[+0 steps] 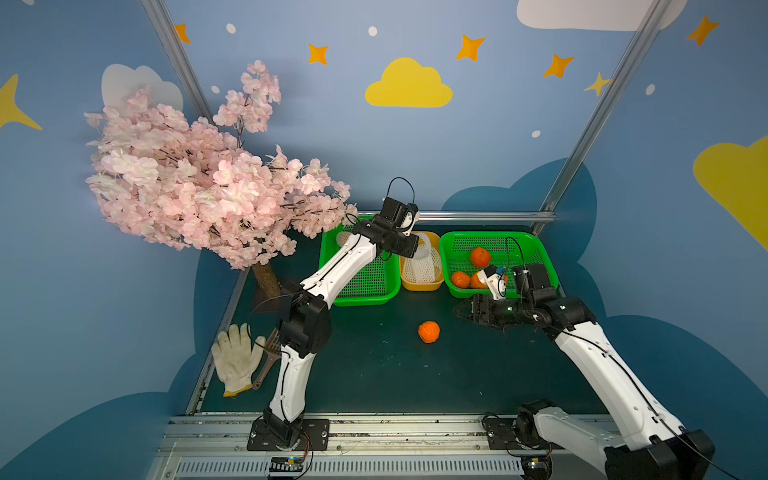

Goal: Remove foam nets from oranges
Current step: Place the foam net into the storage box.

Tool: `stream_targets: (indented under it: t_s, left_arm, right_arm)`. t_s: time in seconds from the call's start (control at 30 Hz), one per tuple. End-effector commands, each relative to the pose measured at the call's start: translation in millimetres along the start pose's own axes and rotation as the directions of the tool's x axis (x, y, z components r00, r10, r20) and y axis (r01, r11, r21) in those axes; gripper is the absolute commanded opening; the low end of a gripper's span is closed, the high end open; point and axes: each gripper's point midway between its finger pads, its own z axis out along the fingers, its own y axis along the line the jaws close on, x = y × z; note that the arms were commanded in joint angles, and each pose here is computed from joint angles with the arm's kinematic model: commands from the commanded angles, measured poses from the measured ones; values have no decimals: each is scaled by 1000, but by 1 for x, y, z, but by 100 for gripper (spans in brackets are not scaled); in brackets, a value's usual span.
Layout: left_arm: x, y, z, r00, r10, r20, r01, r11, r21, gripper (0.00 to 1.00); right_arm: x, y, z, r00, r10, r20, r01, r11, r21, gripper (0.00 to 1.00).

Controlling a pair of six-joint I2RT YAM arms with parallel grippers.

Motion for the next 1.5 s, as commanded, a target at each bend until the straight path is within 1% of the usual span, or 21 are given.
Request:
stream_targets:
  t_s: [0.0,0.07,0.17,0.27,0.37,0.47,0.57,0.63,0.73,0.83,0.9,0.97,1.0,1.13,1.27,1.37,1.47]
  left_arm:
    - [2,24,20,999,50,-21,-52,994,-98,13]
    - [6,26,38,998,47,-31,-50,995,-87,14]
    - [20,28,65,997,36,-65,-40,997,-69,13]
    - [32,26,84,995,30,-93,-35,998,-50,13]
    - [46,20,99,991,48,-125,-53,998,-35,13]
    - [61,12,111,985,56,-161,-60,998,-17,13]
    - [73,3,117,977,90,-192,-95,995,-14,15]
    - [79,-2,120,973,101,-207,-106,994,-11,17]
    - [86,-3,121,969,103,-226,-107,994,-6,25]
    - [89,-1,116,964,97,-246,-107,994,-26,39]
    - [84,1,108,966,91,-241,-104,994,-43,55]
    - [78,-1,98,968,87,-234,-100,994,-46,63]
    - [74,-3,92,969,82,-234,-95,994,-46,65]
    - [64,-12,62,969,62,-240,-74,996,-40,69]
    - [56,-23,35,971,44,-234,-54,998,-39,69]
    - [50,-23,20,974,21,-224,-35,998,-61,69]
    - [44,-27,9,978,7,-208,-18,998,-54,70]
  right_arm:
    - [-2,1,-2,1000,3,18,-3,1000,-2,77]
    - [0,-1,0,1000,19,3,-19,1000,-1,77]
    - [2,-2,2,999,39,-16,-39,999,-2,77]
    - [4,-2,2,998,49,-28,-49,999,3,77]
    - [5,-4,4,997,61,-37,-61,998,6,77]
    - [9,-5,7,995,86,-56,-87,996,-2,77]
    - [13,-9,11,993,96,-68,-96,995,4,77]
    - [14,-12,14,992,99,-73,-99,995,6,77]
    - [15,-14,20,990,107,-91,-107,994,0,77]
    - [16,-20,28,984,124,-126,-122,992,17,77]
    - [18,-24,32,978,139,-154,-136,990,34,77]
    - [18,-25,38,974,142,-177,-137,990,37,77]
    - [18,-25,41,972,142,-186,-137,990,39,77]
    - [12,-23,47,972,130,-196,-125,992,35,77]
    - [8,-22,50,969,125,-212,-121,992,32,77]
    - [8,-20,53,962,126,-243,-125,992,22,76]
    - [9,-26,59,956,144,-257,-138,990,39,76]
